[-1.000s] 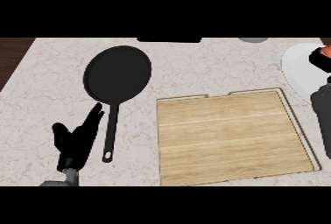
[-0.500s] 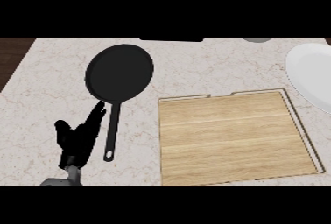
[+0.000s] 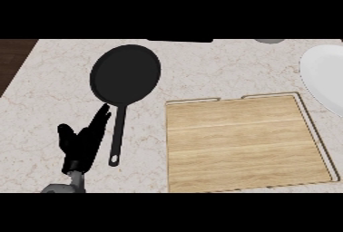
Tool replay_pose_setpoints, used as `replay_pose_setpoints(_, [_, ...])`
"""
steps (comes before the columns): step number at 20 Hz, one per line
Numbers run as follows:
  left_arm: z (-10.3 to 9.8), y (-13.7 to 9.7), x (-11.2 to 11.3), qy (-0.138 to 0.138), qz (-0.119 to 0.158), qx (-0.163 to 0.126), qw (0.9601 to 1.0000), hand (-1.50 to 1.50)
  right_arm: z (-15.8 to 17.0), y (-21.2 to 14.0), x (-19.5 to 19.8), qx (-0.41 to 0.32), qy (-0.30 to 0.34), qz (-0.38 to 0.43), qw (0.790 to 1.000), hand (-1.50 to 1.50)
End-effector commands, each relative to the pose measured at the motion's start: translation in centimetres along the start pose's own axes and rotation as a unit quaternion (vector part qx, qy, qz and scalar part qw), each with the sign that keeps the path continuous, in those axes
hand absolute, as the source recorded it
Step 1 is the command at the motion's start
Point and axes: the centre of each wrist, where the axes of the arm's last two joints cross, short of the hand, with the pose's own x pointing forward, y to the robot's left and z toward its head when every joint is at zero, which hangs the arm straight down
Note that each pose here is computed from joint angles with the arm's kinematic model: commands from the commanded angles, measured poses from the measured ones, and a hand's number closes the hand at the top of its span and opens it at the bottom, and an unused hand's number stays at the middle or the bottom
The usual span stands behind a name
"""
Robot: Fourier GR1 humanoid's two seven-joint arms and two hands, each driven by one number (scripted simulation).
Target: Pick the squash from the tray and place it in the plate
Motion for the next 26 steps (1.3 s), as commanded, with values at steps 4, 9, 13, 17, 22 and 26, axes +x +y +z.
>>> replay_pose_setpoints(4, [0.7,-0.5,-1.6,0.024,0.014,-0.002,0.9996,0.0,0.1,-0.3,-0.6,-0.043,-0.047,-0.126,0.99,-1.5])
replay_pose_setpoints(9, [0.4,-0.1,-1.3,0.031,0.007,0.002,0.9995,0.0,-1.3,-1.8,-2.3,-0.056,-0.027,-0.192,0.979,-1.5])
replay_pose_setpoints(13, [0.0,-0.6,-1.1,0.043,0.012,0.008,0.999,0.0,-1.0,-1.6,-4.5,-0.026,-0.024,-0.249,0.968,-1.5])
replay_pose_setpoints(17, [0.9,0.6,-1.5,0.041,0.013,0.003,0.9991,0.0,-1.3,-2.4,-7.4,0.029,-0.04,-0.282,0.958,-1.5])
replay_pose_setpoints(22, [1.1,0.7,-1.8,0.046,0.008,0.025,0.9986,0.0,-0.1,-2.3,-10.9,0.089,-0.061,-0.281,0.954,-1.5])
replay_pose_setpoints(26, [1.2,3.1,-4.0,0.047,0.011,0.031,0.9983,0.0,2.3,-0.9,-12.7,0.109,-0.064,-0.234,0.964,-1.5])
